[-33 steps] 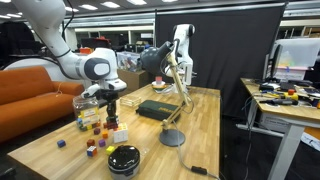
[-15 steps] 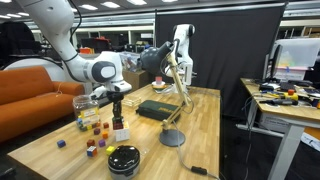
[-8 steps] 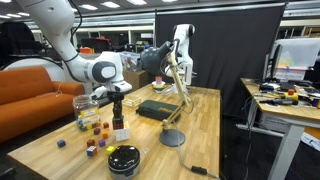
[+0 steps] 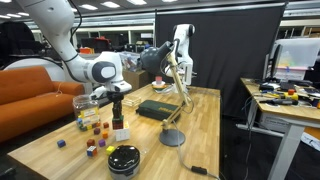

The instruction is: Pick up the six face cube and put it on top of the larger six face cube

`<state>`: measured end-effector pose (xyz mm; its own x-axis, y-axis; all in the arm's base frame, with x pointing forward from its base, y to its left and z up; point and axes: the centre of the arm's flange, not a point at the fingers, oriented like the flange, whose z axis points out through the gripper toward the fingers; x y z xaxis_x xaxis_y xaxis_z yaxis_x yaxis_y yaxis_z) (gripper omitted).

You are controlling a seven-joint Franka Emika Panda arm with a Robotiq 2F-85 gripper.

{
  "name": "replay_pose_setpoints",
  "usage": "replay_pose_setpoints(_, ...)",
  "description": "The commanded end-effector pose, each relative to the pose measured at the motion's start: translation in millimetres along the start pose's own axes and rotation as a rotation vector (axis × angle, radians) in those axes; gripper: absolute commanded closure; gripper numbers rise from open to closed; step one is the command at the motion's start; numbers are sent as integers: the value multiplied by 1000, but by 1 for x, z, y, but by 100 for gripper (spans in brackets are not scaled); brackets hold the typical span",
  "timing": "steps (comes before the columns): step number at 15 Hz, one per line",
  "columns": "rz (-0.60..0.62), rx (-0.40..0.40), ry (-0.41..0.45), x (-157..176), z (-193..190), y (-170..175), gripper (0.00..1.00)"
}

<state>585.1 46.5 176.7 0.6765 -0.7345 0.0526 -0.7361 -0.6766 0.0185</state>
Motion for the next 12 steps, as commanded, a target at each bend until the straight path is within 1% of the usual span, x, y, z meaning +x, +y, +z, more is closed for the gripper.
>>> replay_pose_setpoints(1,-9,0,5,-8,-5,5,6)
replay_pose_setpoints(2,-10,-3,5,-11,-6,5,2)
replay_pose_setpoints(3,-11,-4,9,-14,-8,5,0)
replay_pose_setpoints(8,-33,2,22,-33,-19,3,0)
replay_pose_setpoints(12,-46,-9,24,-56,-25,9,0)
